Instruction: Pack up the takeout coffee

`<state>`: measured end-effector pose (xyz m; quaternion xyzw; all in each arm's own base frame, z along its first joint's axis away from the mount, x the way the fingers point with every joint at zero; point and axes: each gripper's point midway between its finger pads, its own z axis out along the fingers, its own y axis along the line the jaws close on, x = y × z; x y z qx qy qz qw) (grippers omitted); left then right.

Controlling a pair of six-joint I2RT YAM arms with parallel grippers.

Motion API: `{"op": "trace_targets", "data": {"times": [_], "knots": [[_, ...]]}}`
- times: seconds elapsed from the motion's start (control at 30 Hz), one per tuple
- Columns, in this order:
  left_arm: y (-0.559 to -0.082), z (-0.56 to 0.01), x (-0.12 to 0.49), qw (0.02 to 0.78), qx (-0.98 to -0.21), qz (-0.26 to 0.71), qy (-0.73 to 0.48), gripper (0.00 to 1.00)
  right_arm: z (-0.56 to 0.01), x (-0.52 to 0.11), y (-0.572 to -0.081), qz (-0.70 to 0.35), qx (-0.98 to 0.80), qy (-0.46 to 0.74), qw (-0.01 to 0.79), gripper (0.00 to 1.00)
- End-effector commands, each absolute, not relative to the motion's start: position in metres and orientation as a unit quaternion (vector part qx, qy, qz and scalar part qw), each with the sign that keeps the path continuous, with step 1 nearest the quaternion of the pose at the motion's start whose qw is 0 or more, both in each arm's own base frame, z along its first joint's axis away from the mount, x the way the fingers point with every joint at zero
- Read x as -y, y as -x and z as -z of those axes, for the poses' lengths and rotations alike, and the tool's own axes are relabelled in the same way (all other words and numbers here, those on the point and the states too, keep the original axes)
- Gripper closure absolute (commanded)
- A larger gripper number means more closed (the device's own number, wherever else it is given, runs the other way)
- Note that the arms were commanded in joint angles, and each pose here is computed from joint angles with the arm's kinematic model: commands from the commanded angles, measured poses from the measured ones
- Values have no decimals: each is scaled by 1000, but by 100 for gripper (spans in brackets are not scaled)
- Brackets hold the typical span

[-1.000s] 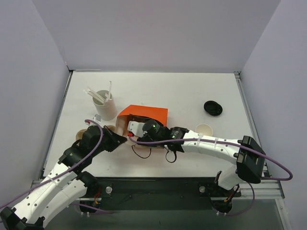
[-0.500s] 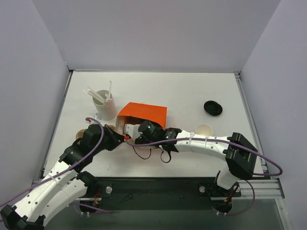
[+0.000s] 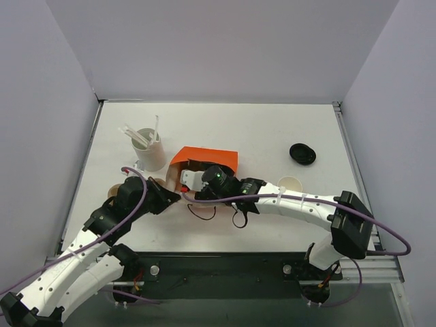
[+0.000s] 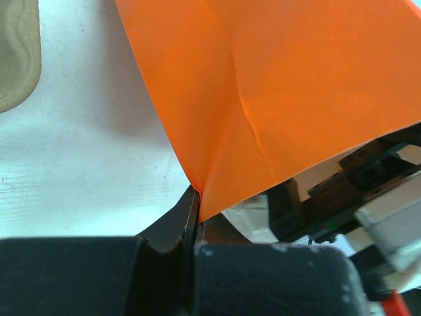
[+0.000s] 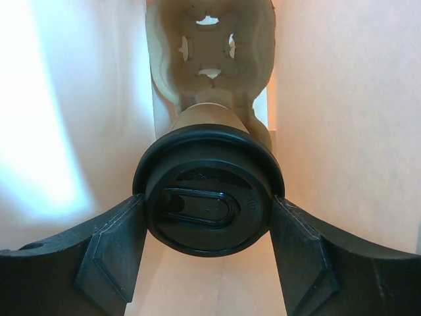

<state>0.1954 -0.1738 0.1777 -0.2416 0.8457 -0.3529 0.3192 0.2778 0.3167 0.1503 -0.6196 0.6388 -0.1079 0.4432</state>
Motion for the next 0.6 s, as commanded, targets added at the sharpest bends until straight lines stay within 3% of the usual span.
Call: {"op": "trace_targets", "data": {"times": [0.0, 0.57], "knots": [[-196, -203, 180, 325, -829, 385, 243, 100, -165, -299, -274, 101, -643, 618, 441, 68], [-200, -204, 187, 327, -826, 396, 232, 100, -155, -287, -289, 140, -638, 636, 411, 68]]}}
